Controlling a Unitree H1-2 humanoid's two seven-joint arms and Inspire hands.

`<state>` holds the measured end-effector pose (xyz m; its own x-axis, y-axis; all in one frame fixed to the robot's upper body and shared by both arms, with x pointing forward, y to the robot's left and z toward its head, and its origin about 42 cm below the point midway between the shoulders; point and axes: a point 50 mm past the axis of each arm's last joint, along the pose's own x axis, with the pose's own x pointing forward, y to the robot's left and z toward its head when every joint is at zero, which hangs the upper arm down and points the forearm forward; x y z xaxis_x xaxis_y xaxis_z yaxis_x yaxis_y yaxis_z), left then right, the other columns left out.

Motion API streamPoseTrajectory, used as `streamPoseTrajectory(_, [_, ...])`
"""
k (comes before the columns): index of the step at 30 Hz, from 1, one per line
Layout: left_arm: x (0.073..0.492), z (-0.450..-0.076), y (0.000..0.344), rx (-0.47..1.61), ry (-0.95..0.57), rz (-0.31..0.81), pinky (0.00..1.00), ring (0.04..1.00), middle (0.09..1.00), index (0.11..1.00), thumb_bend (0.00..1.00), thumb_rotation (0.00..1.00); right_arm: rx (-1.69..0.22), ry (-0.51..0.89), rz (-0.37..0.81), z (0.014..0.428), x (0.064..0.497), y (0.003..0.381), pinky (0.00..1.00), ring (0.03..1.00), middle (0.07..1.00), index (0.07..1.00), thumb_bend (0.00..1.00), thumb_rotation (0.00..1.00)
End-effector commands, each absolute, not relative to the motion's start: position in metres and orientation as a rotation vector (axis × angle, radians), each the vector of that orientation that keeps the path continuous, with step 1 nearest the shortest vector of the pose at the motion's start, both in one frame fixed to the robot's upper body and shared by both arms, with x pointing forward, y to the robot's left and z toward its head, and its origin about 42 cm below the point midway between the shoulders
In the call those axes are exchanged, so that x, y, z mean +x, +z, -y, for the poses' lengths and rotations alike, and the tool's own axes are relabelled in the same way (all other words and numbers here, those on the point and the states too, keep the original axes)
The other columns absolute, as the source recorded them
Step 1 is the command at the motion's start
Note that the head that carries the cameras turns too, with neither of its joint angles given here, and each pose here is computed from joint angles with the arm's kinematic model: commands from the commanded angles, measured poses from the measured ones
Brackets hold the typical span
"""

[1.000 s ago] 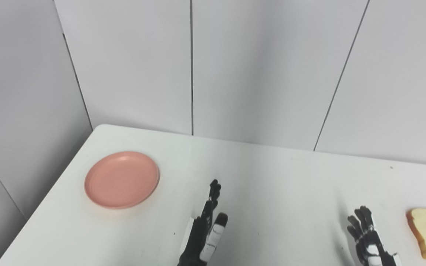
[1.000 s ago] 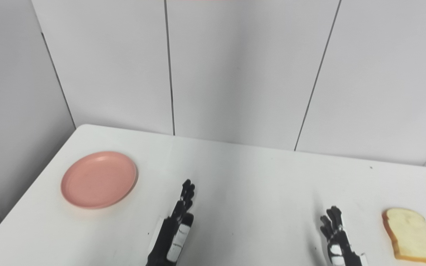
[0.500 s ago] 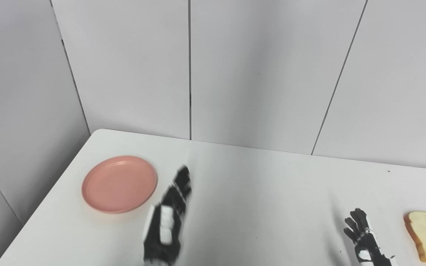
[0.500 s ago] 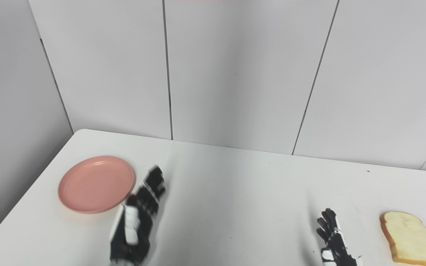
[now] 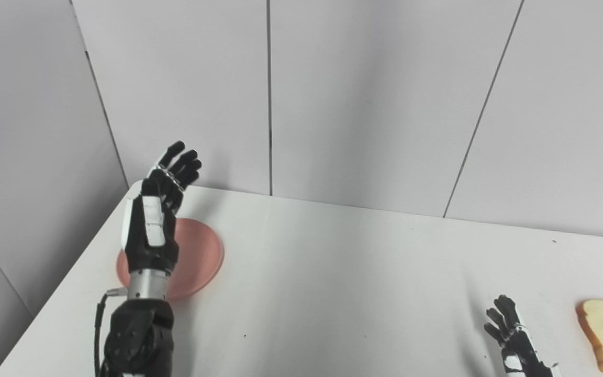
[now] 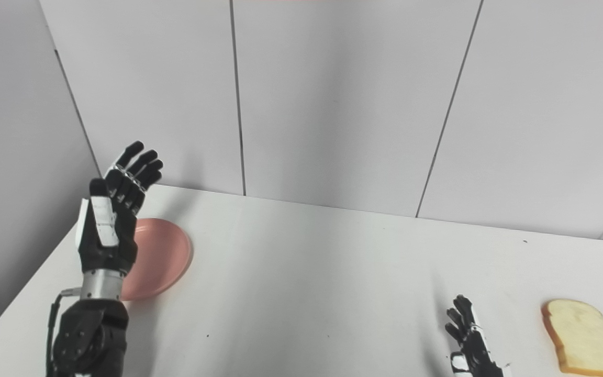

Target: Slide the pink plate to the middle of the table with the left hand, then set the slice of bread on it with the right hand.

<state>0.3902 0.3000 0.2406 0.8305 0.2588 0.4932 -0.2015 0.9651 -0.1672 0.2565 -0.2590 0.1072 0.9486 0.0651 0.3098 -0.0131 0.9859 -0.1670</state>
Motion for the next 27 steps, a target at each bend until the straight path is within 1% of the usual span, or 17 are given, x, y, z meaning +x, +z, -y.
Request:
streamPoseTrajectory(1, [0.398,-0.315,0.27,-0.067,0.263,0.647,0.8,0.708,0.687,0.645,1.0,0.94,-0.114,0.03,0.236,0.248,0.242,0.084,0.91,0.928,0.954,0.936,0.74,0.98])
streamPoseTrajectory(3, [0.404,-0.329,0.273,-0.042,0.277,0.637,0.81,0.711,0.705,0.664,1.0,0.94,-0.11,0.03,0.234,0.248,0.242,0.084,0.91,0.929,0.953,0.933,0.73,0.97])
streamPoseTrajectory(5, [0.408,-0.341,0.274,-0.032,0.287,0.624,0.84,0.739,0.745,0.724,1.0,0.94,-0.111,0.032,0.233,0.249,0.242,0.083,0.91,0.93,0.953,0.932,0.73,0.97])
streamPoseTrajectory(6, [0.411,-0.348,0.275,-0.034,0.289,0.613,0.84,0.739,0.745,0.724,1.0,0.94,-0.112,0.033,0.234,0.249,0.241,0.083,0.91,0.93,0.953,0.932,0.73,0.97])
streamPoseTrajectory(7, [0.414,-0.355,0.277,-0.029,0.294,0.602,0.86,0.768,0.771,0.766,1.0,0.94,-0.113,0.033,0.234,0.249,0.241,0.083,0.91,0.929,0.952,0.93,0.72,0.97])
streamPoseTrajectory(9, [0.419,-0.366,0.279,-0.02,0.305,0.585,0.85,0.796,0.802,0.796,1.0,0.95,-0.107,0.036,0.236,0.25,0.241,0.083,0.91,0.927,0.949,0.926,0.72,0.96])
streamPoseTrajectory(13, [0.429,-0.382,0.275,-0.018,0.318,0.567,0.84,0.794,0.8,0.774,1.0,0.93,-0.101,0.038,0.236,0.25,0.241,0.083,0.91,0.925,0.947,0.921,0.71,0.95])
streamPoseTrajectory(17, [0.441,-0.4,0.266,0.012,0.34,0.522,0.82,0.781,0.785,0.782,1.0,0.93,-0.11,0.036,0.232,0.252,0.241,0.084,0.9,0.923,0.945,0.915,0.72,0.96])
streamPoseTrajectory(22, [0.45,-0.412,0.246,0.019,0.39,0.483,0.77,0.767,0.77,0.77,1.0,0.92,-0.112,0.031,0.233,0.252,0.24,0.085,0.89,0.915,0.938,0.905,0.71,0.96])
streamPoseTrajectory(24, [0.453,-0.415,0.237,0.012,0.409,0.455,0.77,0.767,0.769,0.766,1.0,0.91,-0.116,0.031,0.231,0.252,0.24,0.086,0.89,0.913,0.936,0.904,0.71,0.96])
streamPoseTrajectory(27, [0.454,-0.416,0.223,0.003,0.423,0.413,0.78,0.765,0.773,0.784,1.0,0.92,-0.122,0.031,0.23,0.252,0.239,0.087,0.89,0.914,0.931,0.891,0.72,0.96])
